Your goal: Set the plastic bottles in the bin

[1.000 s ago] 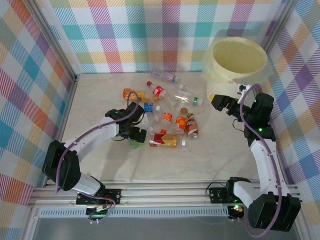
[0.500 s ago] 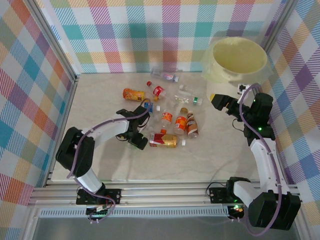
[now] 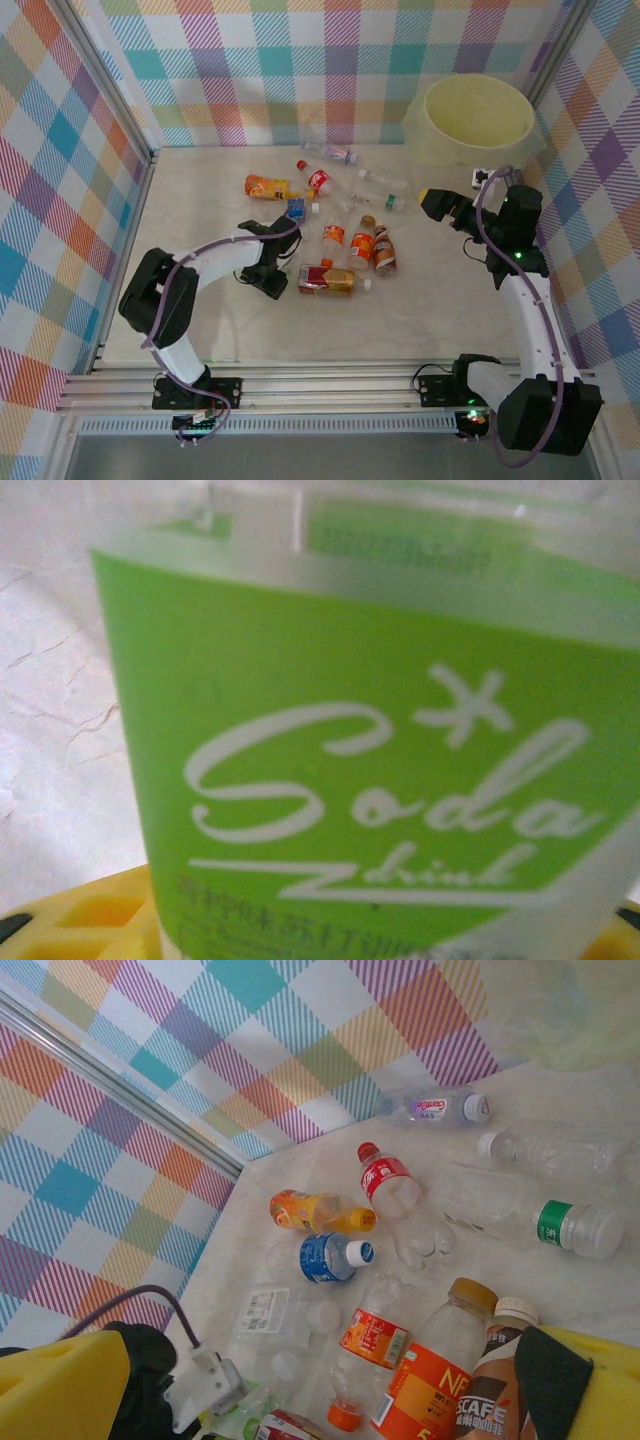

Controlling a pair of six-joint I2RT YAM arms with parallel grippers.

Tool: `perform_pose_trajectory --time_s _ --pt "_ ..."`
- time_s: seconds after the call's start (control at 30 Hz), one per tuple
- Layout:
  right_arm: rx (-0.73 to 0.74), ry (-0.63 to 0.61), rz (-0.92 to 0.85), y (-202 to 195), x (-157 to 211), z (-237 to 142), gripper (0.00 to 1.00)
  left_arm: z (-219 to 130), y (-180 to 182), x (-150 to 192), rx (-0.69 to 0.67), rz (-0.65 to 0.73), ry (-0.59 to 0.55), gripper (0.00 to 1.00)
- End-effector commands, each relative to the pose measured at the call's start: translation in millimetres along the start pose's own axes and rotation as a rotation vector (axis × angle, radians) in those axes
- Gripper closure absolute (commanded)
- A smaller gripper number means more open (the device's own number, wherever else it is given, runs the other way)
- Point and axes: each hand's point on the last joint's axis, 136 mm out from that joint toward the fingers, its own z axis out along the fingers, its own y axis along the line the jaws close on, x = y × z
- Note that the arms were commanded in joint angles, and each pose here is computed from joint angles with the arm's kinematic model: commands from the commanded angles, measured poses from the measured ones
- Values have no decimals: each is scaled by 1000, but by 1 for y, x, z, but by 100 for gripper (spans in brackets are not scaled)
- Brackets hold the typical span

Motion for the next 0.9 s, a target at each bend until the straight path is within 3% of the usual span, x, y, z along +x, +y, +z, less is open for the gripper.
perform_pose_trajectory --time_s 0.0,0.17,0.37,0.53,0.77,0.87 --pt "-41 -6 -57 15 -8 -2 0 -31 -2 -4 32 -5 -104 51" --pt "-101 29 -86 32 2 2 0 -83 -2 -16 92 -52 -285 54" --pt "-134 79 -30 49 16 16 0 -162 -13 -52 246 -93 -617 56" --pt "-224 199 4 78 38 37 0 -218 -44 -85 469 -30 -814 56" --pt "-390 288 33 124 51 45 0 -267 -83 -109 753 66 -943 56" --pt "-477 312 15 146 54 47 0 -279 -102 -106 889 126 -938 56"
